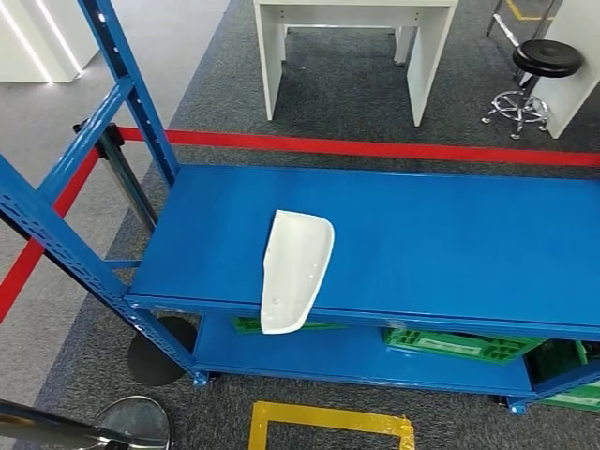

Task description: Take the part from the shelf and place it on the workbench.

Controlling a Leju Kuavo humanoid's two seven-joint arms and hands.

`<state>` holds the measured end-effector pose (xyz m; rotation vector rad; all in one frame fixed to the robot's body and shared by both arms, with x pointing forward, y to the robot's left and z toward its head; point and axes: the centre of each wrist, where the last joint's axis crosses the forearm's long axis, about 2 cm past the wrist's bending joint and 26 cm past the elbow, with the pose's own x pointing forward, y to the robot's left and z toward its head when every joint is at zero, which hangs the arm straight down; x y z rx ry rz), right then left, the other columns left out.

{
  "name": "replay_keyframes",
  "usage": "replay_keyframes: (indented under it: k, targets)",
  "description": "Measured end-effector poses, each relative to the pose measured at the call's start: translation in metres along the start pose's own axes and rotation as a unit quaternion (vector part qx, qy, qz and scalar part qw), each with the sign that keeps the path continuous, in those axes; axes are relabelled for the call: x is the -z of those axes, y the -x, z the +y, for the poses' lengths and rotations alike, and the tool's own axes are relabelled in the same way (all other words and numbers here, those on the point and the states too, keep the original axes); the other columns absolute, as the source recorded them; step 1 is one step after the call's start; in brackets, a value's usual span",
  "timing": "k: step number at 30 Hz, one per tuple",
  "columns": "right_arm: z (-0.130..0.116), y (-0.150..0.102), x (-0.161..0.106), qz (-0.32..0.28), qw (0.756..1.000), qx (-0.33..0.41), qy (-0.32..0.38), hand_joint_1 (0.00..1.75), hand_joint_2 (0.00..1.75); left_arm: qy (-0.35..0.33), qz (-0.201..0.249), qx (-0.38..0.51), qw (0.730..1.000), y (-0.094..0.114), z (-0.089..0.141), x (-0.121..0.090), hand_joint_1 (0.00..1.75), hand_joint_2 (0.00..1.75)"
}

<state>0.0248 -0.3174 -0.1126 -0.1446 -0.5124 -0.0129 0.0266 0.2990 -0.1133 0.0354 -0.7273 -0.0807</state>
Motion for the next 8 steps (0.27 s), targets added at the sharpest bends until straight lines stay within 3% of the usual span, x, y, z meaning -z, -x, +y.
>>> replay_keyframes:
  k: [5, 7, 8]
  targets:
    - [-0.0043, -0.0006, 0.0007, 0.003, 1.0, -0.007, 0.013, 0.0, 0.0, 0.0, -0.003, 0.001, 1.0, -0.0026, 0.0004, 0.0019, 0.0, 0.0]
    - [-0.0057, -0.0005, 0.0007, 0.008, 1.0, -0.011, 0.021, 0.0, 0.0, 0.0, -0.001, 0.001, 1.0, -0.0017, 0.0002, 0.0013, 0.0, 0.87]
    - [-0.0059, -0.0006, 0.0007, 0.01, 1.0, -0.012, 0.023, 0.0, 0.0, 0.0, -0.001, 0.001, 1.0, -0.0016, 0.0002, 0.0012, 0.0, 1.16]
